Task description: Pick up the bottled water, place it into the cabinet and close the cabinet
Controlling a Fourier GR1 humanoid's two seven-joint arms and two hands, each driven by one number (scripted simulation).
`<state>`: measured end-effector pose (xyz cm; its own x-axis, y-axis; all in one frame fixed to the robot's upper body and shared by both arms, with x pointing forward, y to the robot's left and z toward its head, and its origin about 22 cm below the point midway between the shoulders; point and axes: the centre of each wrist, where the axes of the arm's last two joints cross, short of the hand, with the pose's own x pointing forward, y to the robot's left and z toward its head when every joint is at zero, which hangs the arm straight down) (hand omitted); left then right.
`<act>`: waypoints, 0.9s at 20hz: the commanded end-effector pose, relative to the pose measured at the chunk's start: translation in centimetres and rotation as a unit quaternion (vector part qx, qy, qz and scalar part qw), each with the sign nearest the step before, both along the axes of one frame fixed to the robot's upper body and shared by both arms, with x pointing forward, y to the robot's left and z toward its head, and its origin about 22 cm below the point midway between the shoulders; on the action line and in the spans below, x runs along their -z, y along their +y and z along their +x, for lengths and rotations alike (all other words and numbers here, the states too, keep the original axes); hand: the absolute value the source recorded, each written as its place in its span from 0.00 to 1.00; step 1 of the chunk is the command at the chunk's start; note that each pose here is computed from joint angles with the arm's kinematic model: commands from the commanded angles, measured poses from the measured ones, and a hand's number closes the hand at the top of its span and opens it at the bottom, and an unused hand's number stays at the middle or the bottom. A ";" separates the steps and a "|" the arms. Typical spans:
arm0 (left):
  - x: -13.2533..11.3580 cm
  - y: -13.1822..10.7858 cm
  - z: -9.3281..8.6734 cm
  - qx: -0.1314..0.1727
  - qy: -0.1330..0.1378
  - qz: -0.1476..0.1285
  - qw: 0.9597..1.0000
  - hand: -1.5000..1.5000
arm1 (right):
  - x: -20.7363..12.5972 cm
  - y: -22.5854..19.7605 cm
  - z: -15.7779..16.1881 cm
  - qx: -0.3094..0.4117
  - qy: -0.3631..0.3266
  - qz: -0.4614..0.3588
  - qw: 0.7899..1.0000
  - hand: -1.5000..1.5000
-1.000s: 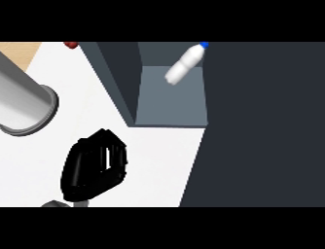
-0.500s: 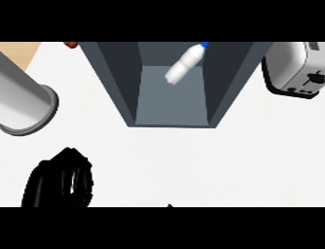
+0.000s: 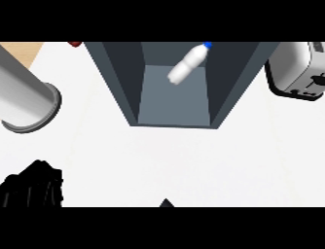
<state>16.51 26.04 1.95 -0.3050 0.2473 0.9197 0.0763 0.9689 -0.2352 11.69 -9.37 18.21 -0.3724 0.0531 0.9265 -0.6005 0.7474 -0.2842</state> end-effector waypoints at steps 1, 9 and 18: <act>0.8 1.9 -0.6 -0.016 0.008 -0.008 1.000 1.00 | -0.4 5.2 2.5 0.021 -0.015 0.017 1.000 1.00; 0.6 4.0 -1.2 0.004 -0.001 0.006 1.000 1.00 | -2.2 6.4 10.1 0.075 0.064 0.062 0.993 1.00; -1.2 4.7 -2.6 0.007 -0.007 0.003 1.000 1.00 | 1.0 2.5 20.7 0.051 0.137 0.068 0.987 1.00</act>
